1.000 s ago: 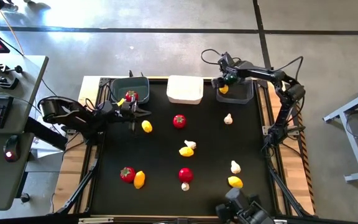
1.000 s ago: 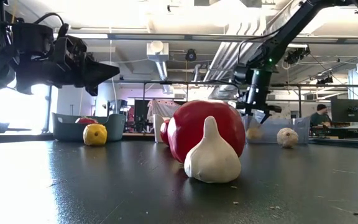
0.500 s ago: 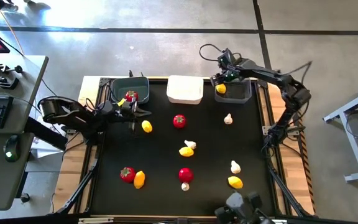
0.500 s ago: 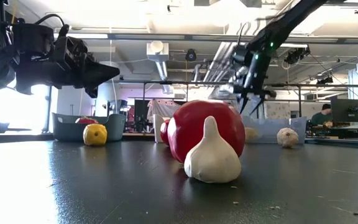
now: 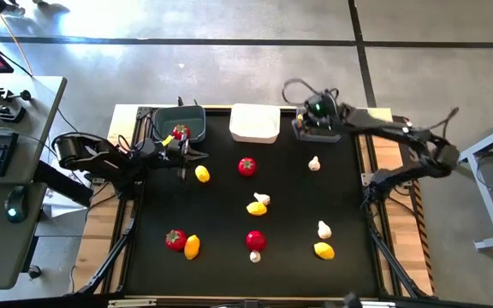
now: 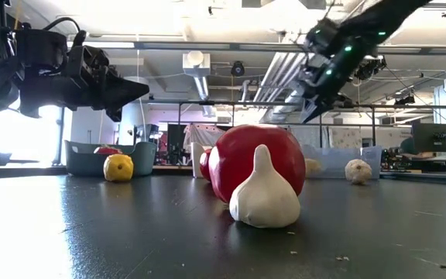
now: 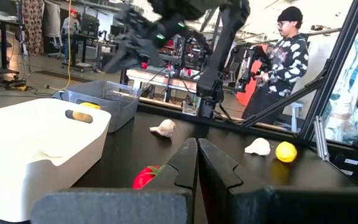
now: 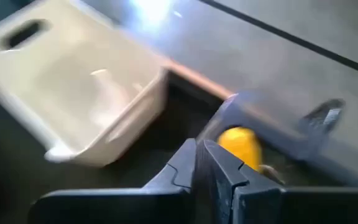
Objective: Sort produce into baskets
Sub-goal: Put the center yellow lemon into the transparent bin
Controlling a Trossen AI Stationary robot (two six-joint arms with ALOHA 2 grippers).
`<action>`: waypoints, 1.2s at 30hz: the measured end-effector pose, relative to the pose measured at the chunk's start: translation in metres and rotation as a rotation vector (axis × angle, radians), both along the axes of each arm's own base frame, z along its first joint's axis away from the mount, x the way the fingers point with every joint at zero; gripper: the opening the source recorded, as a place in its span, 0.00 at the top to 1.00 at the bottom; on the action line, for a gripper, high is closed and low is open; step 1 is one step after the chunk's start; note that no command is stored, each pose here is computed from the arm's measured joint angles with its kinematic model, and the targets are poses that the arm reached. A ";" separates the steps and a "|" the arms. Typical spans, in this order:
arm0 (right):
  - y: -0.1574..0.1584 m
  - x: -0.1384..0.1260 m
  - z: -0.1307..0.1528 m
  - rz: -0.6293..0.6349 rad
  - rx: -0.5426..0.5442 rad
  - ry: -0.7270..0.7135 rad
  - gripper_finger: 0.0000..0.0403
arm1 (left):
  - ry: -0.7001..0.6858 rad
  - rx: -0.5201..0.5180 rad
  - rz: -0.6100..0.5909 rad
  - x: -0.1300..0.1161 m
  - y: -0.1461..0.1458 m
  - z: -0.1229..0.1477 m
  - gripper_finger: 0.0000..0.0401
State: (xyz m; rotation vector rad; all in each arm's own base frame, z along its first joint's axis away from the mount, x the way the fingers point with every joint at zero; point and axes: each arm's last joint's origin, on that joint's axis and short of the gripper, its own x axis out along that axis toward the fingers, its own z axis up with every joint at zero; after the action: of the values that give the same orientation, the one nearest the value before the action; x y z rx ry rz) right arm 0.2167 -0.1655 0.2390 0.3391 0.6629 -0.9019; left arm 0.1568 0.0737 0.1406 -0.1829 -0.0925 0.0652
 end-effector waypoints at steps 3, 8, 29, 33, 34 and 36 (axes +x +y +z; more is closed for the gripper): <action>0.032 -0.006 -0.008 0.073 -0.020 -0.072 0.98 | -0.003 -0.023 -0.003 0.000 0.000 0.000 1.00; 0.080 -0.015 -0.019 0.151 -0.024 -0.126 0.99 | 0.004 -0.026 -0.021 0.005 -0.001 0.001 1.00; 0.228 -0.015 -0.026 0.416 -0.005 -0.257 1.00 | 0.180 0.067 -0.124 0.055 -0.001 0.009 1.00; 0.242 -0.010 -0.037 0.416 0.041 -0.274 1.00 | 0.258 0.091 -0.169 0.070 -0.004 0.013 1.00; 0.244 -0.007 -0.040 0.410 0.054 -0.280 1.00 | 0.282 0.103 -0.184 0.075 -0.005 0.014 1.00; 0.249 -0.002 -0.046 0.399 0.074 -0.290 1.00 | 0.327 0.124 -0.215 0.084 -0.008 0.014 1.00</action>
State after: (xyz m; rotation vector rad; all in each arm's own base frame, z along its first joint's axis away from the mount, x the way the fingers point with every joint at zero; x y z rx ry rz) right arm 0.2147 0.0832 0.1926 0.3788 0.4725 -0.4364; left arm 0.2405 0.0655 0.1548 -0.0561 0.2489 -0.1252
